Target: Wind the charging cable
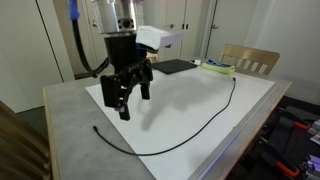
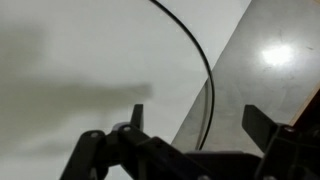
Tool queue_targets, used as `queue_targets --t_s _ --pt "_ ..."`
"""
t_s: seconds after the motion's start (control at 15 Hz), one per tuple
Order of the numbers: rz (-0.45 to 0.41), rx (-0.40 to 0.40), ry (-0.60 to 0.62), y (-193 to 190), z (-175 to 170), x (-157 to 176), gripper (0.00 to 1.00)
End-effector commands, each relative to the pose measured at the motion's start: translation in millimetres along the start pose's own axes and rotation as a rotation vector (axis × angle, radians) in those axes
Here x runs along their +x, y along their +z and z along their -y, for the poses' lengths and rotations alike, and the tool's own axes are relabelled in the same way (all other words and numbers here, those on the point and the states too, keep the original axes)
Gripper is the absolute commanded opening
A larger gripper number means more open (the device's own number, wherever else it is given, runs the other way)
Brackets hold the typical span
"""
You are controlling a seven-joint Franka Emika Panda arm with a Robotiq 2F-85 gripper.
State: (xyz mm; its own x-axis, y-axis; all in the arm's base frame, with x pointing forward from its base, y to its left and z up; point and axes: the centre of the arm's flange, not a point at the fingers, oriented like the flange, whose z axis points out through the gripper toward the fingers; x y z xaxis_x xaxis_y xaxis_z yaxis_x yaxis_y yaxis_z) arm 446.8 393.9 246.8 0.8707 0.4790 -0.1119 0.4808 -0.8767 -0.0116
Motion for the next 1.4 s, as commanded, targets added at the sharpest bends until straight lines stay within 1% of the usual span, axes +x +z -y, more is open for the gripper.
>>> queue_targets --t_s 0.0,0.07,0.2,0.4,0.6,0.87,1.07,1.33 --pt "-0.043 -0.026 0.07 21 23 15 1.0" --pt "-0.056 -0.012 0.087 25 27 17 1.0" --pt "-0.039 0.042 0.08 34 33 26 1.0" --pt "-0.034 0.092 0.079 50 31 43 1.0" --pt "-0.042 0.105 0.089 63 31 57 1.0" --pt "-0.03 0.112 0.066 81 36 71 1.0" --pt "-0.018 0.129 0.056 91 41 77 1.0" --pt "-0.007 0.116 0.043 101 46 83 1.0"
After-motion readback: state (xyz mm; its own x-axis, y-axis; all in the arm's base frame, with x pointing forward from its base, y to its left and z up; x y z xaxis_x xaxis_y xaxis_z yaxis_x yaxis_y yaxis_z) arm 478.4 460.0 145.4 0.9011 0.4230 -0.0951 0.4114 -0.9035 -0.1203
